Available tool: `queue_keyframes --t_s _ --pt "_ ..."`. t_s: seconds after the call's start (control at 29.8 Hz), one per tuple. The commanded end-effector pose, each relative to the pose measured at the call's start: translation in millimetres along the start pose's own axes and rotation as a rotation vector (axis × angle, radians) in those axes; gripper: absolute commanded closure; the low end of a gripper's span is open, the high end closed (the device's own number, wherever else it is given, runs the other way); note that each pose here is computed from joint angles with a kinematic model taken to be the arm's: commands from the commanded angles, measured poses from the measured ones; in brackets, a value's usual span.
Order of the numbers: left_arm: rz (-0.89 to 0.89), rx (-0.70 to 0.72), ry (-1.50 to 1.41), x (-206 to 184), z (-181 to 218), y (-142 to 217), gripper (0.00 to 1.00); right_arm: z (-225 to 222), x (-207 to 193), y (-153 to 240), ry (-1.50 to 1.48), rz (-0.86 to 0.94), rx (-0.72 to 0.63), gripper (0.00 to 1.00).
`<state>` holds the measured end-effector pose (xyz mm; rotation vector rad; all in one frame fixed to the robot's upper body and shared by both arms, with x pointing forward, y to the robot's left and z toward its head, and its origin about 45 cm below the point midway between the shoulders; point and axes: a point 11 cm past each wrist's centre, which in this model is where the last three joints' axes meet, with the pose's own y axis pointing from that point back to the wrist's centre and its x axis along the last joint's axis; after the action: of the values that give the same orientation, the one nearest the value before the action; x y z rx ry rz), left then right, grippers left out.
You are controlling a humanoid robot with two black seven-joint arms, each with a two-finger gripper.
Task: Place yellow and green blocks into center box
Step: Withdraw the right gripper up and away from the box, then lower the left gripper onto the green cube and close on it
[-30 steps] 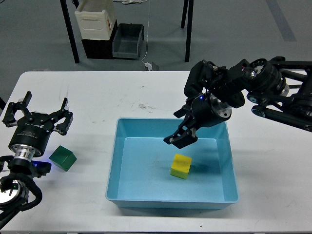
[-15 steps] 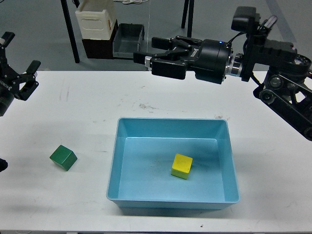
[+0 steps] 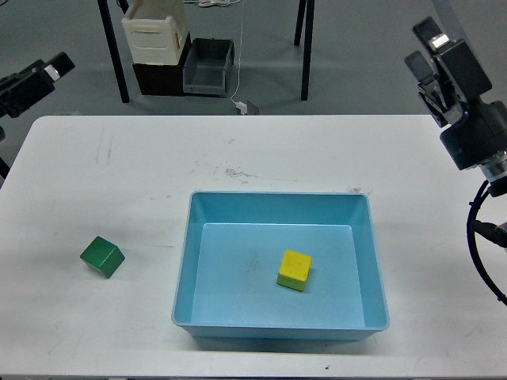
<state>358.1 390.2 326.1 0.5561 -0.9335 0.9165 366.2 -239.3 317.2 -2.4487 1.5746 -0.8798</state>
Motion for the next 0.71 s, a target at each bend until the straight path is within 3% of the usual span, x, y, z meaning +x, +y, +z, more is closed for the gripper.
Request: queue_keyframes --t_s 0.0,0.3,0.67 --pt "-0.262 0.002 -0.055 -9 8 1 0.00 11 5 35 -0.017 0.113 -0.057 0.01" --pt "-0.646 0.023 -0.430 -58 10 11 0.02 38 17 89 -0.035 0.241 -0.189 0.01" --pt "-0.986 0.040 -0.602 -124 -18 40 0.01 51 29 120 -0.089 0.313 -0.255 0.01"
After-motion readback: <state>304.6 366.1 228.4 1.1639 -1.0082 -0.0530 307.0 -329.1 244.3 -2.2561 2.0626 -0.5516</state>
